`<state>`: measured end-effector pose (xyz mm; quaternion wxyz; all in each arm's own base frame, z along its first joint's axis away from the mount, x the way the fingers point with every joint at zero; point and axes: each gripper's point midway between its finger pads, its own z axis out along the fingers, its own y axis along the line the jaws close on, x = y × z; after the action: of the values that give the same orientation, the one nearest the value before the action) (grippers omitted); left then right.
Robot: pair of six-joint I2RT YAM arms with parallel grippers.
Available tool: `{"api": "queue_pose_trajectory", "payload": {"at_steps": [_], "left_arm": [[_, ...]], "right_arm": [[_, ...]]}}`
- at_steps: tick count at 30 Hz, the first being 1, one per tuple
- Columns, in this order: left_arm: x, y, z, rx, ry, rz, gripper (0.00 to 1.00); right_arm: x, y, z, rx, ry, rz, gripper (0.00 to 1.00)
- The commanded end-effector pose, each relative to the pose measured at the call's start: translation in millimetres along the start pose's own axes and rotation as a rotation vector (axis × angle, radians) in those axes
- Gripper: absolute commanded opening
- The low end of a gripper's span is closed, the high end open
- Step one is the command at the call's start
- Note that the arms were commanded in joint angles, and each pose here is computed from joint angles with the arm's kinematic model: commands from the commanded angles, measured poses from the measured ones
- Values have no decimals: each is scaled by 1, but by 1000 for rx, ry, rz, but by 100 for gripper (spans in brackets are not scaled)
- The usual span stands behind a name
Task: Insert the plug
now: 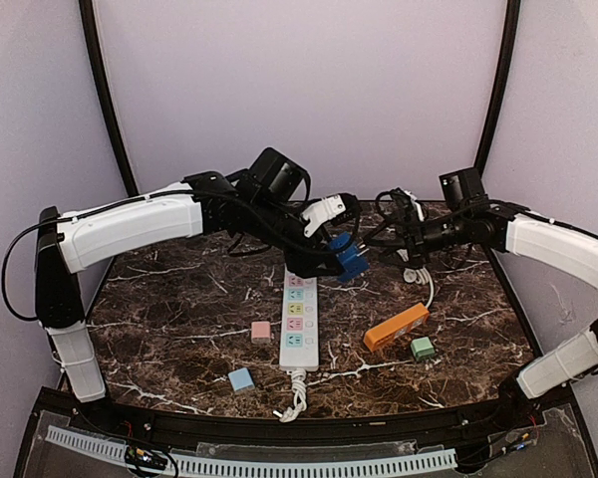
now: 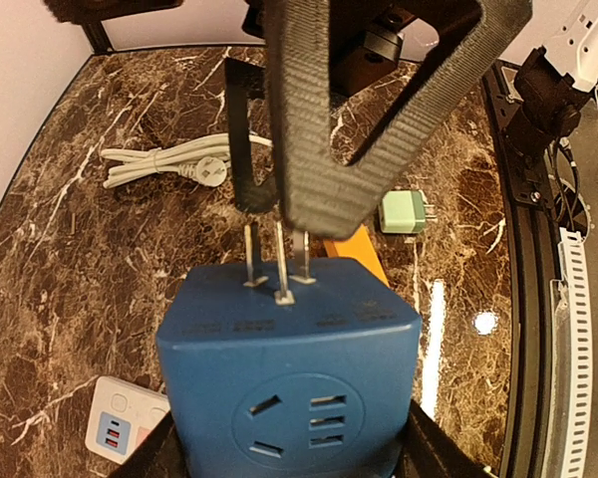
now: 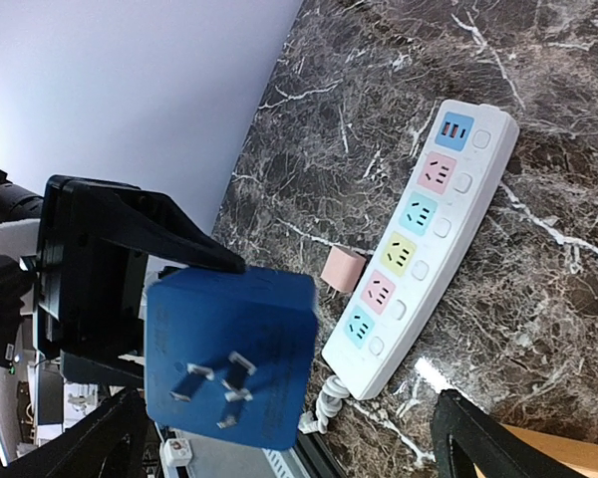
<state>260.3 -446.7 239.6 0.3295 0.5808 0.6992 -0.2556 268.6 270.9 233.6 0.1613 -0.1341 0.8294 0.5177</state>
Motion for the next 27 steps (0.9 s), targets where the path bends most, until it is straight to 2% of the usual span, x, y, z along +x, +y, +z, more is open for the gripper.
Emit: {"api": "queue_pose_trajectory", "payload": {"at_steps": [1,20,23,27], "left_arm": [[-12,-10,0,36,-16,23,1],[-23,-19,8,34,-12,59,1],[-23,-19,10,30,-5,63,1],[-23,-17,12,19,4,66,1]], "right_arm": [[-3,21,7,-59,26,-40,99],[16,19,27,-91,144,17,93],[22,16,29,-82,168,26,90],[28,11,29,-66,186,35,82]]}}
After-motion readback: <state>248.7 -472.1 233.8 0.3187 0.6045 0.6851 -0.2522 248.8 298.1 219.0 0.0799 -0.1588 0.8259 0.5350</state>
